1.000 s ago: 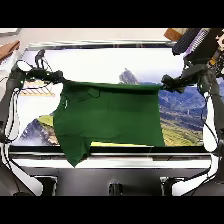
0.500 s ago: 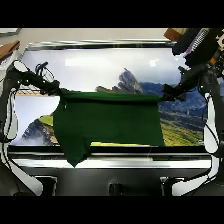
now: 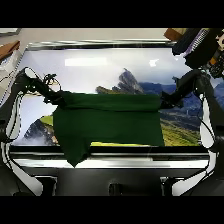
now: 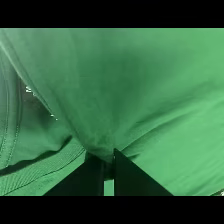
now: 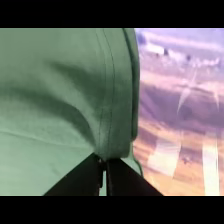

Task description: Fold the clothes and pants, and hang the long-sleeved shirts on hangers.

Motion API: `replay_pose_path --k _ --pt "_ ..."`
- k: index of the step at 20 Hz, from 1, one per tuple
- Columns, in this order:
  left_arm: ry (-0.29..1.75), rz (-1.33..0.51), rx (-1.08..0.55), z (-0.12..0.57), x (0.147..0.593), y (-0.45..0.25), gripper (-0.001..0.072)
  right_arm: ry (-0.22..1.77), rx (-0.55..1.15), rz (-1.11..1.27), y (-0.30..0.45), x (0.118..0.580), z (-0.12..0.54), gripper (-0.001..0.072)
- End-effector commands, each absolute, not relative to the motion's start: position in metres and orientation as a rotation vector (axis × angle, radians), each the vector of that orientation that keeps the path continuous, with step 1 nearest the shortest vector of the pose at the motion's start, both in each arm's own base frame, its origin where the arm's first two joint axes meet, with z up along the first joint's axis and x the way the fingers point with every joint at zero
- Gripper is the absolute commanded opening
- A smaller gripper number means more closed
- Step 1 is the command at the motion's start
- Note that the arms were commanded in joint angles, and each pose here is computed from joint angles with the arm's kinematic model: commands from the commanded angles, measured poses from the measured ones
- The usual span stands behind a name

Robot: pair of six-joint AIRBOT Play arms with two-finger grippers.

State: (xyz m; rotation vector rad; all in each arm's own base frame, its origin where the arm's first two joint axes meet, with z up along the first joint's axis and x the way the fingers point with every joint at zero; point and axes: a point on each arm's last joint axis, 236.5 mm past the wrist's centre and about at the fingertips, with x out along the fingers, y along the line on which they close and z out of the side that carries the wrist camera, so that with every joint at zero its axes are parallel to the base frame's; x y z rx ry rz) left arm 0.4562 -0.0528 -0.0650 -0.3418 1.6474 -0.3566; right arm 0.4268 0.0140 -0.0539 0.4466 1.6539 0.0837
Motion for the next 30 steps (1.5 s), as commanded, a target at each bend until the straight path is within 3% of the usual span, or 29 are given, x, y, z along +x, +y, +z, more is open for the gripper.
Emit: replay_pose_path --k 1,4,5,6,8,9,10,14,17,22,26,30 --pt "1.675 -0.334 -0.317 -0.073 0.451 -0.047 0.0018 1.769 0.450 0.101 0.018 0.404 -0.060 0.0028" --pt "1.678 -0.333 -0.318 -0.075 0.451 -0.047 0.0019 1.812 0.456 0.104 0.019 0.393 -0.064 0.0030" --pt "1.680 -0.333 -0.319 -0.076 0.451 -0.047 0.0024 1.827 0.459 0.104 0.020 0.390 -0.067 0.0065" --pt "1.683 -0.333 -0.320 -0.077 0.450 -0.047 0.0088 1.838 0.465 0.106 0.021 0.387 -0.070 0.0204" --pt "1.681 -0.333 -0.320 -0.076 0.451 -0.047 0.0359 1.855 0.472 0.122 0.024 0.382 -0.071 0.0364" --pt "1.673 -0.332 -0.321 -0.069 0.451 -0.044 0.0436 1.857 0.461 0.170 0.028 0.380 -0.066 0.0379" --pt "1.650 -0.324 -0.324 -0.059 0.453 -0.040 0.0456 1.833 0.447 0.188 0.028 0.381 -0.058 0.0380" --pt "1.486 -0.242 -0.378 0.013 0.454 0.005 0.0455 1.549 0.410 0.178 -0.006 0.403 0.011 0.0425" --pt "1.432 -0.183 -0.530 0.041 0.411 0.036 0.0458 1.403 0.530 0.160 -0.039 0.390 0.048 0.0425" --pt "1.505 -0.032 -0.764 -0.019 0.285 0.017 0.0460 1.382 0.718 0.149 -0.045 0.352 0.040 0.0424" --pt "1.523 -0.015 -0.932 -0.064 0.226 -0.032 0.0460 1.417 0.755 0.182 -0.032 0.344 0.038 0.0423" --pt "1.606 -0.032 -0.985 -0.090 0.188 -0.055 0.0460 1.418 0.755 0.188 -0.029 0.340 0.044 0.0418"
